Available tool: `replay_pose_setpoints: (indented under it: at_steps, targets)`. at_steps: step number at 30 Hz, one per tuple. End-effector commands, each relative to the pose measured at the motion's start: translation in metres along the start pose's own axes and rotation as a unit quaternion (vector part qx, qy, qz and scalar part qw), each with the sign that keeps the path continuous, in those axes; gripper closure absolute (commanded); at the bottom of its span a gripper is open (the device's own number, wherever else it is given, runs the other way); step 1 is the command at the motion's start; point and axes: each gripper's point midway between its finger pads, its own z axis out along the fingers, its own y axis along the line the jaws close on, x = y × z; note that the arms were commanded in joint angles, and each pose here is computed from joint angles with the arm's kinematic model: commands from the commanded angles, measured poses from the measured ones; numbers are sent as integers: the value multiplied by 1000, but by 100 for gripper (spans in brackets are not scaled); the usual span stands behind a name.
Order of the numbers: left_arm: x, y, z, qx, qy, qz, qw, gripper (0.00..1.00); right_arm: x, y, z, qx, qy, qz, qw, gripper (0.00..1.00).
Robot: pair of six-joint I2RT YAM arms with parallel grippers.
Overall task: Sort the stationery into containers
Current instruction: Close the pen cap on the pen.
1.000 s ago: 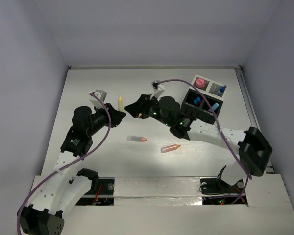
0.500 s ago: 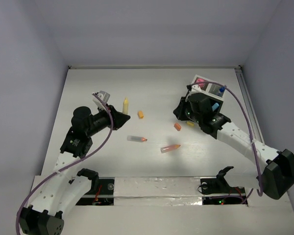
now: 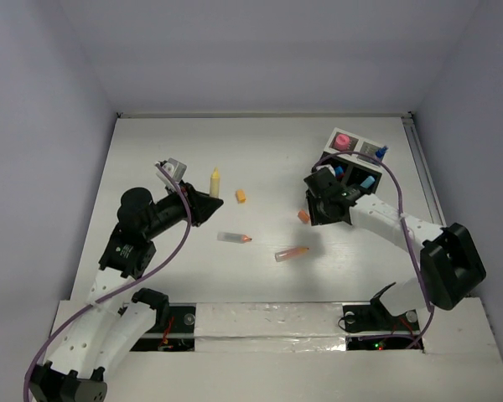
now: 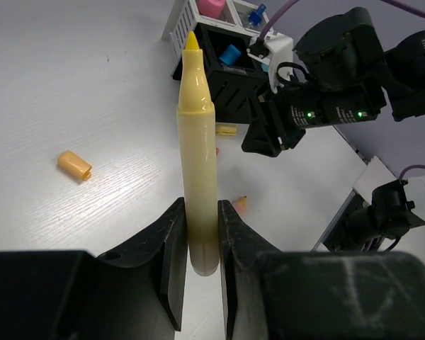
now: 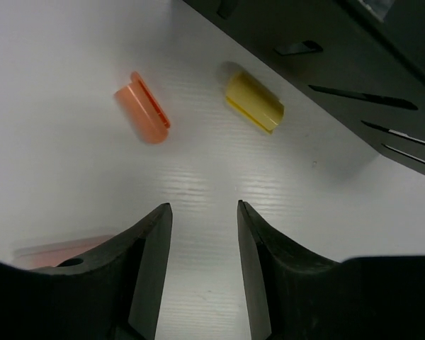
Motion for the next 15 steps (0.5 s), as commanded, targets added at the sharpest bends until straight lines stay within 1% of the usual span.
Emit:
replay_pose_setpoints:
  at_steps: [1, 4, 8, 15]
  targets:
    - [-14, -12, -2, 17, -22, 25, 999, 100, -19, -13, 0, 42, -14, -24, 999, 51]
    - [-14, -11, -2, 16, -23, 26, 999, 100, -21, -13, 13, 52, -10, -62, 997, 50]
    - [-14, -11, -2, 16, -23, 26, 999, 100, -29, -12, 29, 53, -20, -87, 995, 49]
    - [-13, -10, 0, 15, -19, 23, 999, 100, -42, -15, 46, 60, -36, -103, 992, 50]
